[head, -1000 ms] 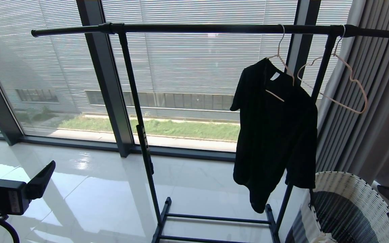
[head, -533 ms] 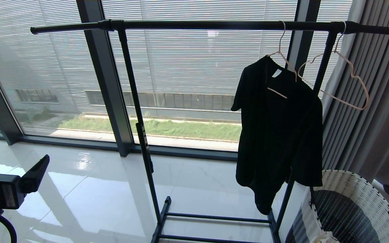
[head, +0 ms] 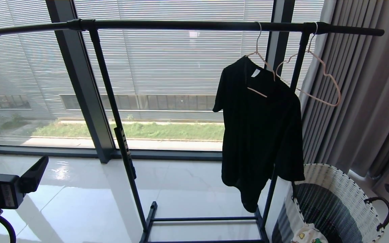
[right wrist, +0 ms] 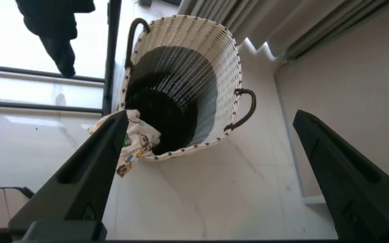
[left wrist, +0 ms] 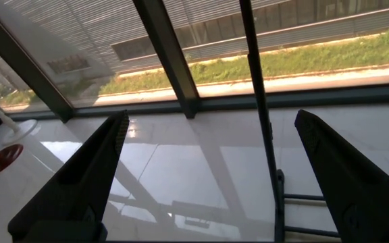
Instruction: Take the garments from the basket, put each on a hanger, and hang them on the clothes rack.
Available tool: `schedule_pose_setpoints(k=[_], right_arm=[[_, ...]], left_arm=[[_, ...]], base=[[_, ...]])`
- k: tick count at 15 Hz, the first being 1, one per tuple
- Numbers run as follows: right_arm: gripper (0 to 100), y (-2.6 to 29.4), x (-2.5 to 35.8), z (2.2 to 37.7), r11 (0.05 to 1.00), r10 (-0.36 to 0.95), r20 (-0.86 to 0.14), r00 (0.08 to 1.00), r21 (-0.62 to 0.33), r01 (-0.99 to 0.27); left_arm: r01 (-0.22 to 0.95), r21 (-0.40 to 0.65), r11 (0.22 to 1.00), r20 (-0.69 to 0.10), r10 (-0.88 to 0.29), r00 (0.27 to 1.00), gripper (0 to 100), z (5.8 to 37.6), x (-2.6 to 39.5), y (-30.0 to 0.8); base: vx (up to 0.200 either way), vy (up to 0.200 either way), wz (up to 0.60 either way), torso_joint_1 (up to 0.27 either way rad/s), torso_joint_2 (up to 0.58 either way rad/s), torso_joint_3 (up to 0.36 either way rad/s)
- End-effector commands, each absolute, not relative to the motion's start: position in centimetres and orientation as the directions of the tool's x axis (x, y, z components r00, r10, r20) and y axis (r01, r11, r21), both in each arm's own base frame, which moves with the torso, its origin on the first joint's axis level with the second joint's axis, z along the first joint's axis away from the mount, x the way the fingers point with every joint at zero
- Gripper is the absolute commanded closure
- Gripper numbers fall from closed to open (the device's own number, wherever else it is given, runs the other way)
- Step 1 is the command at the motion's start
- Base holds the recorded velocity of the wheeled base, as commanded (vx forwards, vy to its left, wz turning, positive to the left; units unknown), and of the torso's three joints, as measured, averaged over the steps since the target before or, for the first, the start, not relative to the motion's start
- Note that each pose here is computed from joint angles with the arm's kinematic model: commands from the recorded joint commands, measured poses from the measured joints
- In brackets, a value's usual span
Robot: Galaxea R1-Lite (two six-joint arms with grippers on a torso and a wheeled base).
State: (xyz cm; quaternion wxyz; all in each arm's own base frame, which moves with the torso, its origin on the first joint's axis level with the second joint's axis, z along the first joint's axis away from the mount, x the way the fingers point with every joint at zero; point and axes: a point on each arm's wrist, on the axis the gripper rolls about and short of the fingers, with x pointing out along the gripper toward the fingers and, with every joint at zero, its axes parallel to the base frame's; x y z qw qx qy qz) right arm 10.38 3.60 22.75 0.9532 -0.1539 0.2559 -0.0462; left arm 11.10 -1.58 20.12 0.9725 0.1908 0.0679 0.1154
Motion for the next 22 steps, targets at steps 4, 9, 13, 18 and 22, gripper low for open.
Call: schedule_pose_setpoints(k=[4, 9, 13, 18, 22], right_arm=[[0, 3.7, 10.7, 21.0, 0.949, -0.163, -0.466, 0.869, -0.316, 0.009], [0, 3.8, 10.6, 19.6, 0.948, -0.138, -0.496, 0.857, -0.315, -0.03], [0, 3.8, 10.4, 18.7, 0.941, -0.1, -0.535, 0.839, -0.326, -0.095], [0, 3.8, 11.8, 15.6, 0.927, -0.084, -0.664, 0.743, -0.325, -0.186], [0, 4.9, 14.1, 11.3, 0.893, -0.036, -0.753, 0.657, -0.319, -0.317]], left_arm=[[-0.197, 0.389, 0.9, -0.091, 0.25, 0.964, 0, 20.1, 11.1, -1.6], [-0.195, 0.389, 0.9, -0.092, 0.249, 0.964, 0, 20.0, 11.1, -1.6], [-0.184, 0.399, 0.899, -0.107, 0.245, 0.964, 0, 19.5, 11.0, -1.6], [-0.15, 0.39, 0.908, -0.105, 0.206, 0.973, 0, 19.6, 11.0, -1.7], [-0.134, 0.387, 0.912, -0.109, 0.189, 0.976, 0, 19.6, 11.2, -1.8]], base=[[-0.15, 0.0, 0.0, 0.005, 0.0, 0.001], [-0.16, 0.0, 0.0, 0.003, 0.0, 0.005], [0.0, 0.0, 0.0, 0.0, 0.0, 0.0], [0.08, 0.0, 0.0, 0.002, 0.0, 0.001], [0.2, 0.0, 0.0, 0.005, 0.0, 0.002]])
